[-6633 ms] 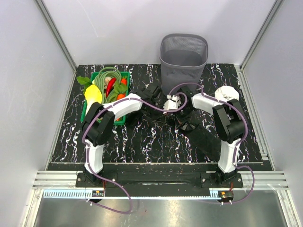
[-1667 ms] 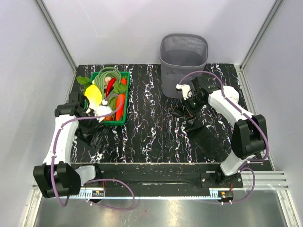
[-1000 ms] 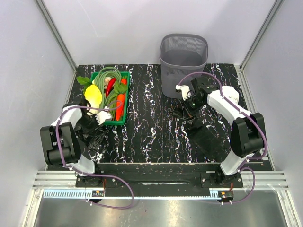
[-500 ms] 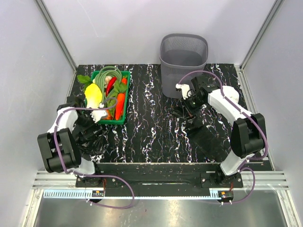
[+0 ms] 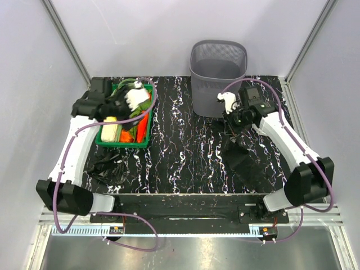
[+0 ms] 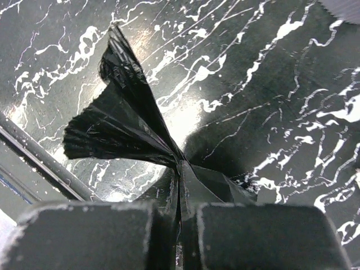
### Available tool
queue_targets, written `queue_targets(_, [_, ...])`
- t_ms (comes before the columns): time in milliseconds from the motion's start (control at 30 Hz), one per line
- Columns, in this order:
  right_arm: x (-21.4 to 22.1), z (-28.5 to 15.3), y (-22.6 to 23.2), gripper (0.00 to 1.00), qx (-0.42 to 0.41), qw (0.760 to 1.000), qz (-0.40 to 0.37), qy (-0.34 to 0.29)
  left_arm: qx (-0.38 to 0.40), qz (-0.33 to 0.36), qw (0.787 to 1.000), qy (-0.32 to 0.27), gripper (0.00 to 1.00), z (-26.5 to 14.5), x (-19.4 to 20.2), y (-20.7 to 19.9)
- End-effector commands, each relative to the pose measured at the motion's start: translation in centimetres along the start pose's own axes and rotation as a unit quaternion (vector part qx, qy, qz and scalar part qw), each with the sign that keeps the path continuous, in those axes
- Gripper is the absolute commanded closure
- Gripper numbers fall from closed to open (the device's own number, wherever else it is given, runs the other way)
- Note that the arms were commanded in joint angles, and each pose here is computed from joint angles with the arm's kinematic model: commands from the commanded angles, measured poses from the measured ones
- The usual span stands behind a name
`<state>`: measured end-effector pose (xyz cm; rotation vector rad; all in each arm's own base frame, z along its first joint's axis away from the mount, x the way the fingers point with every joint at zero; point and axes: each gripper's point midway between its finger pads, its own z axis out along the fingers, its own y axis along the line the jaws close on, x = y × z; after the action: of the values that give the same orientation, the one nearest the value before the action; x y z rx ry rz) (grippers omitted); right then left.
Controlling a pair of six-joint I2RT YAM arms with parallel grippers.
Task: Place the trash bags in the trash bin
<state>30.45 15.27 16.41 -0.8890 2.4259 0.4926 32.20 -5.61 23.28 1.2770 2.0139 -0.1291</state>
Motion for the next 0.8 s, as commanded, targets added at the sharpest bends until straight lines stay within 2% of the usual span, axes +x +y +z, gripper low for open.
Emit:
queue_targets(0, [-0.2,-2.5,-1.2,1.00,0.041,0.999,0.015,-0.025,-0.034,-0.009,0.991,-0.126,0.01,0.5,-12.6,1.9])
queue_targets(167, [-0.6,-4.2,-2.4,1.00,0.072,0.996,0.039,-0.046,-0.037,0.051,0.981,-0.183,0.01,5.5,-22.0,5.1])
queue_targets(200, [-0.6,-4.6,-2.9,1.00,0.079,0.995,0.046,-0.049,-0.046,0.074,0.976,-0.201,0.01,5.4,-24.4,5.8])
queue_targets(333, [0.2,-5.4,-4.1,1.00,0.105,0.991,0.069,-0.049,-0.057,0.157,0.961,-0.221,0.01,9.9,-29.2,5.1])
queue_targets(467, [1.3,-5.6,-4.5,1.00,0.110,0.990,0.084,-0.040,-0.068,0.242,0.937,-0.244,0.01,12.7,-32.1,4.1])
queue_targets(567, [2.0,-5.6,-4.6,1.00,0.111,0.989,0.091,-0.038,-0.076,0.254,0.926,-0.268,0.01,13.5,-33.7,3.7])
queue_targets(767, [3.1,-5.1,-4.7,1.00,0.108,0.989,0.099,-0.030,-0.111,0.277,0.919,-0.258,0.01,13.3,-34.9,3.2])
